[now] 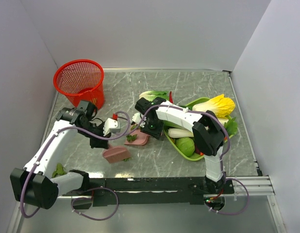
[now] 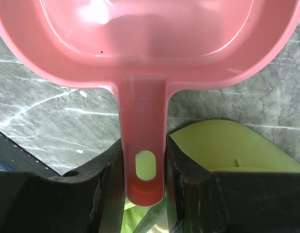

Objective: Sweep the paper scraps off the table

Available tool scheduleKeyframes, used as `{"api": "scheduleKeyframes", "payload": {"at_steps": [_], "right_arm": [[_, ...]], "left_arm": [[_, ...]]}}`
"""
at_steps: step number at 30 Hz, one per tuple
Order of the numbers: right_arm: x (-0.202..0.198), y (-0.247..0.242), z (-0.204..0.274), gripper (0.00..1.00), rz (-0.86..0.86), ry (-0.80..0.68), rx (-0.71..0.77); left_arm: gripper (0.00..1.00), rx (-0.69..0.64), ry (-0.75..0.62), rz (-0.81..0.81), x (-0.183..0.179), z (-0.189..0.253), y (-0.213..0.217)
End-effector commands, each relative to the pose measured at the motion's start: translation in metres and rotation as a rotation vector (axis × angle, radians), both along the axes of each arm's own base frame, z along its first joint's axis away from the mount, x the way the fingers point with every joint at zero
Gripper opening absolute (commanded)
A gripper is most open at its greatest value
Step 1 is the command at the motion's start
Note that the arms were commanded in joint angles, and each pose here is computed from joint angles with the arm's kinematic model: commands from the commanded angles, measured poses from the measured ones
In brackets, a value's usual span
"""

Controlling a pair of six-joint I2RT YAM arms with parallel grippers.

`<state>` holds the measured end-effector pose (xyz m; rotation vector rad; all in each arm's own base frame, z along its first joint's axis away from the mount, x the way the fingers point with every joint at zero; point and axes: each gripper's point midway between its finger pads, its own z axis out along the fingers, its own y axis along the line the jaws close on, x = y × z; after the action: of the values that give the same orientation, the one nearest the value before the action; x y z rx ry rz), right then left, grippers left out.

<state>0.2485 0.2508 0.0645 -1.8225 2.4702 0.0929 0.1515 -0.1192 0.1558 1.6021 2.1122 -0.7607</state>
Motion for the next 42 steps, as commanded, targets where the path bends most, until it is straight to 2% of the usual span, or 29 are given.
{"api": "scheduleKeyframes", "payload": {"at_steps": [1, 4, 8, 11, 16, 20, 27, 30, 36, 39, 42], "right_arm": [[0.003, 0.001, 0.017, 0.0, -0.022, -0.026, 0.038], [0.001, -0.001, 0.015, 0.0, -0.021, -0.018, 0.033], [-0.002, -0.005, 0.013, 0.0, -0.03, -0.003, 0.031], [-0.002, -0.007, 0.012, 0.0, -0.033, 0.0, 0.029], [-0.003, -0.012, 0.014, 0.0, -0.003, -0.009, 0.012], [-0.01, -0.016, 0.014, 0.0, 0.046, -0.015, -0.006], [-0.018, -0.012, 0.008, 0.0, 0.097, -0.007, -0.023], [-0.012, -0.008, 0.006, 0.0, 0.116, -0.037, -0.002], [-0.01, -0.006, 0.005, 0.0, 0.119, -0.034, -0.003], [-0.009, -0.003, 0.003, 0.0, 0.118, -0.028, -0.008], [-0.006, 0.002, 0.002, 0.0, 0.112, -0.025, -0.006]], "left_arm": [[0.01, -0.029, -0.061, -0.011, 0.021, -0.001, -0.013], [0.01, 0.021, -0.097, 0.062, 0.042, -0.008, -0.008], [0.01, 0.177, -0.194, 0.128, 0.062, -0.016, 0.02], [0.01, 0.208, -0.259, 0.157, 0.071, -0.007, 0.033], [0.01, 0.189, -0.315, 0.245, 0.085, 0.007, 0.036], [0.01, 0.097, -0.328, 0.33, 0.085, 0.031, 0.032], [0.01, -0.008, -0.23, 0.433, 0.06, 0.04, 0.024], [0.01, 0.042, -0.275, 0.507, 0.062, 0.044, 0.038], [0.01, 0.101, -0.476, 0.581, 0.076, 0.075, 0.063], [0.01, 0.164, -0.477, 0.721, 0.09, 0.073, 0.08], [0.01, 0.251, -0.385, 0.838, 0.093, 0.056, 0.094]]}}
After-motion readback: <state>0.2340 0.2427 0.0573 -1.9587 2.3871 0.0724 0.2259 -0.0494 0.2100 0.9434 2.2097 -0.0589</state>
